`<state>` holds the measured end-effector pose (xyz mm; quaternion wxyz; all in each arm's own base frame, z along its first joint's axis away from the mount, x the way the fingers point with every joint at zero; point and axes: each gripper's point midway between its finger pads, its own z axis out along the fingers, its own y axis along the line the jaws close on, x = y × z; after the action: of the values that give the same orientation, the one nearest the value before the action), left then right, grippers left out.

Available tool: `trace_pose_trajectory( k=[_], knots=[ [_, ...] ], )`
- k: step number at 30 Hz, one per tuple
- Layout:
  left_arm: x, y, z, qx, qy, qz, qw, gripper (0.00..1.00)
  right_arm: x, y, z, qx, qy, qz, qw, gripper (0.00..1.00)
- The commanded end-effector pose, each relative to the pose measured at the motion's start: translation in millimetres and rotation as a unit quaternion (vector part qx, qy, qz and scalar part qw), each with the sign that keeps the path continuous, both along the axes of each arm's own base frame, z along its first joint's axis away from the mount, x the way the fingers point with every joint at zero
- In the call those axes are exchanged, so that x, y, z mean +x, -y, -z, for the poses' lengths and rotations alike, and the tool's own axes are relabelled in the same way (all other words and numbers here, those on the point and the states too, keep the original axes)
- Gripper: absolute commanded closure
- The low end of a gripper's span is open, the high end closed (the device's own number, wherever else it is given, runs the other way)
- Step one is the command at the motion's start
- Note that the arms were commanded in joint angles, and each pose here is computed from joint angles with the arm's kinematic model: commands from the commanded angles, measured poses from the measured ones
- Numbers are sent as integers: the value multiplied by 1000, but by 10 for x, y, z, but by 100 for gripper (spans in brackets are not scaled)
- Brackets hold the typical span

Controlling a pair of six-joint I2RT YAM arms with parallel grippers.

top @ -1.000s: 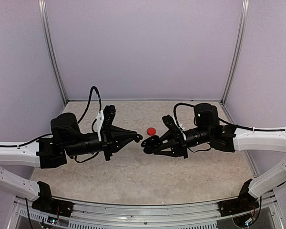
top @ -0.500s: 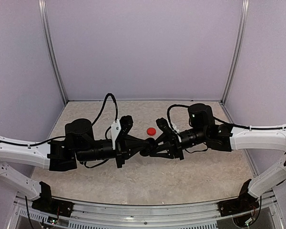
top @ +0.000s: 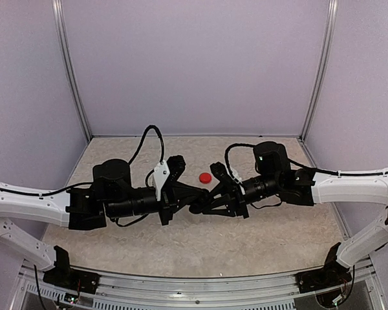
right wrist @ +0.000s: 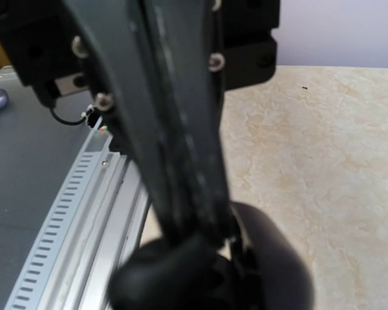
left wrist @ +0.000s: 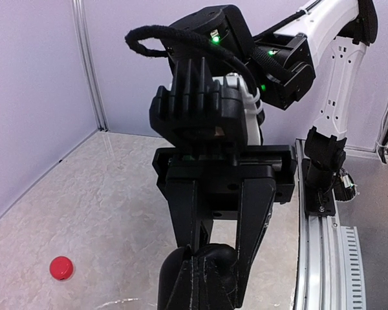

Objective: Insert the wireless bluetooth earbuds into the charging case

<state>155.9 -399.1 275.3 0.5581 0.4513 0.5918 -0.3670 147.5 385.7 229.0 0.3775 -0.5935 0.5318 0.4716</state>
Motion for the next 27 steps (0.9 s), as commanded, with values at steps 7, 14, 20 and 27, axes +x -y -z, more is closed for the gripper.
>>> trace_pose_trajectory(
  k=[7, 14, 20, 27],
  knots=[
    [95, 37, 39, 39, 20, -37, 998, 100, -3, -20, -180, 19, 14, 7, 1000, 100],
    [58, 129, 166, 71, 40, -44, 996, 100, 17, -27, -170, 16, 7, 13, 1000, 100],
    [54, 122, 236, 90, 49, -48, 994, 100, -4, -10, -178, 18, 7, 12, 1000, 100],
    [61, 42, 225, 97, 57, -56, 992, 100, -11, 8, -175, 21, 4, 13, 1000, 100]
  ],
)
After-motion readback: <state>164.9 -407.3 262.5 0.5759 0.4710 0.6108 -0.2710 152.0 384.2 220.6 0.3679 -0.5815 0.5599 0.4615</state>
